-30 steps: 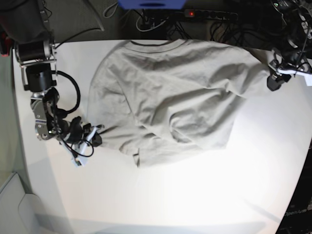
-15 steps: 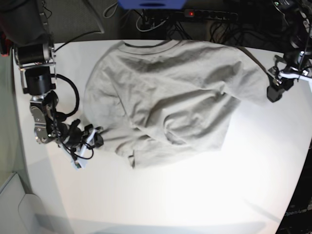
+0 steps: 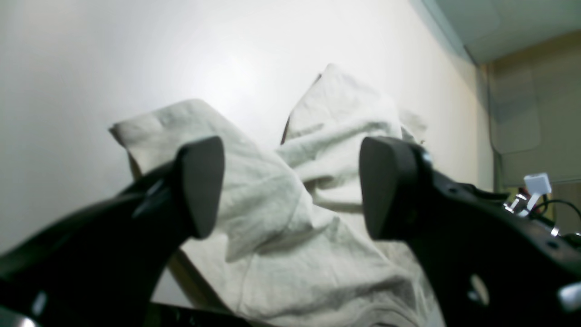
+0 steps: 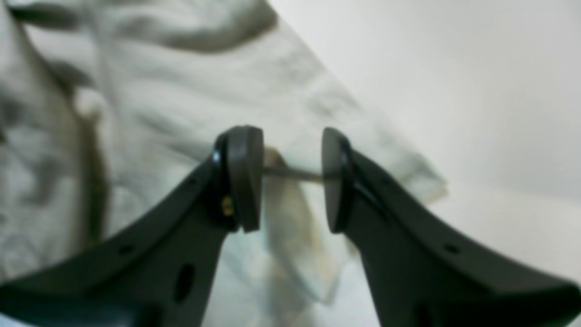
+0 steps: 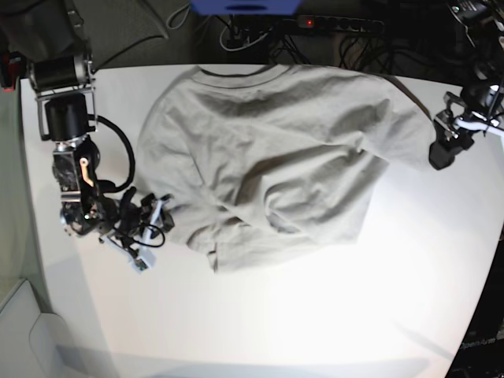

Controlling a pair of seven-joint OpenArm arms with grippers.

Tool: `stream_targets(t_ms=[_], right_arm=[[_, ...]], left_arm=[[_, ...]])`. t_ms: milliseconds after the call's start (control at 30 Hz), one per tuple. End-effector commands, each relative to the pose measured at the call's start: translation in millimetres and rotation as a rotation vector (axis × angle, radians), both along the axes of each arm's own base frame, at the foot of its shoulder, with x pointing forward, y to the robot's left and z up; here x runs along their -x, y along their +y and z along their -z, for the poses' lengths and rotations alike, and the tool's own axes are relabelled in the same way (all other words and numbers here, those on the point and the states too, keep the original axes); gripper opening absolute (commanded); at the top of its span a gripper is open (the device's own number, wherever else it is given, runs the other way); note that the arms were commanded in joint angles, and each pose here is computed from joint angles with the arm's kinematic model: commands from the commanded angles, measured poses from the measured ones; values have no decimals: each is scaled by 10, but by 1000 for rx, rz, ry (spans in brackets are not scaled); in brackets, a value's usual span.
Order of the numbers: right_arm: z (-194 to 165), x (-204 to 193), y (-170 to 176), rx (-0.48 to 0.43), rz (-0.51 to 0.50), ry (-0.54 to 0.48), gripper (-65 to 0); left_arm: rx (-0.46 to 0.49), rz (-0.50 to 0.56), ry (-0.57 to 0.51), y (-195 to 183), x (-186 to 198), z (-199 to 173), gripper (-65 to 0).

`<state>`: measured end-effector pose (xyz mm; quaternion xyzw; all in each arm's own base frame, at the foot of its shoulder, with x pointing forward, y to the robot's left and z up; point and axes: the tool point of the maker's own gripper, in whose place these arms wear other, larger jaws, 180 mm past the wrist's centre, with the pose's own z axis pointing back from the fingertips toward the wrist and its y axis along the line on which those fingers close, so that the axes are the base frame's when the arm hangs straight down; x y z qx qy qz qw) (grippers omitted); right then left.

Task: Layout the t-shirt on the table in an organized manner, then fold the t-shirt properly
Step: 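Drag the hem outward with the right gripper, away from the left gripper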

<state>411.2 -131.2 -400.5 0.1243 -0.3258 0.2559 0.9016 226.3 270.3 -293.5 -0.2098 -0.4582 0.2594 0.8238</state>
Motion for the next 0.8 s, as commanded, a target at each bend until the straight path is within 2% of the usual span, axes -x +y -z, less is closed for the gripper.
stream_targets(t_ms=[0, 333, 433, 533, 767], right_arm=[[-220, -129, 37, -17, -3, -65, -417], [-300, 286, 251, 24, -91, -93, -417], [-303, 445, 279, 37, -107, -92, -417], [-334, 513, 121, 44, -57, -88, -417], [-241, 674, -232, 39, 83, -21, -417]], left_arm=[[-4, 11, -43, -1, -37, -118, -195], [-5, 13, -54, -9, -44, -156, -195], [22, 24, -66, -46, -49, -184, -195], [43, 30, -78, -70, -56, -204, -191], [48, 30, -76, -71, -54, -197, -75]])
